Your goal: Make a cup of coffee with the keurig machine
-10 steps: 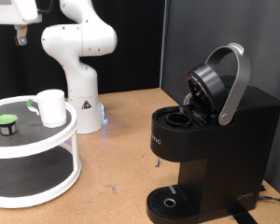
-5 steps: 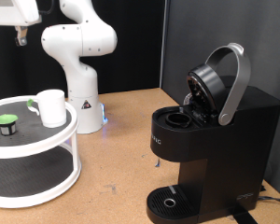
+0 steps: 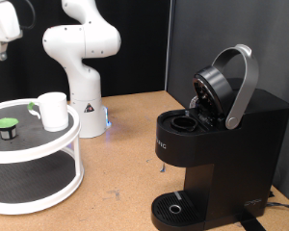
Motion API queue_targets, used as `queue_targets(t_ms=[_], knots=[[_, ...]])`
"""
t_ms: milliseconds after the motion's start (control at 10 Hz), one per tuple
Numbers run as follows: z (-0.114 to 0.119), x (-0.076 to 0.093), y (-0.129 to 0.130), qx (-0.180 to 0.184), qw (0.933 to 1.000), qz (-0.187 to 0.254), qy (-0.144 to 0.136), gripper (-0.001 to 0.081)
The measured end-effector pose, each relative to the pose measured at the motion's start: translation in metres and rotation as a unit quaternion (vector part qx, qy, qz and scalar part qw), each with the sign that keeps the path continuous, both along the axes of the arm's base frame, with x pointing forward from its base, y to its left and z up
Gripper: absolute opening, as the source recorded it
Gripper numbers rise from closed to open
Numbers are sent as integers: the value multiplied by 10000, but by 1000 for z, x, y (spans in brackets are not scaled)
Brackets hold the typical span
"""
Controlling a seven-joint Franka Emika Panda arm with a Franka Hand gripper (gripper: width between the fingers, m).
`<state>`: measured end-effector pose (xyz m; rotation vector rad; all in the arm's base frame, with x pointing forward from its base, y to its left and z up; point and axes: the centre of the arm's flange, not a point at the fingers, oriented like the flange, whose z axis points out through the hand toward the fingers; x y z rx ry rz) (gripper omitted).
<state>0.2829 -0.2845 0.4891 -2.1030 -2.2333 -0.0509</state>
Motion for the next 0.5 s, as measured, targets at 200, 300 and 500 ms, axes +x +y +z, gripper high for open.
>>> queue_targets(t_ms=[200, 300, 500], knots=[[-7, 1, -8, -67, 10000, -54, -28, 805], [-9, 1, -10, -53, 10000, -79, -9, 805], [-9, 2, -9, -46, 9999, 145, -21, 805]])
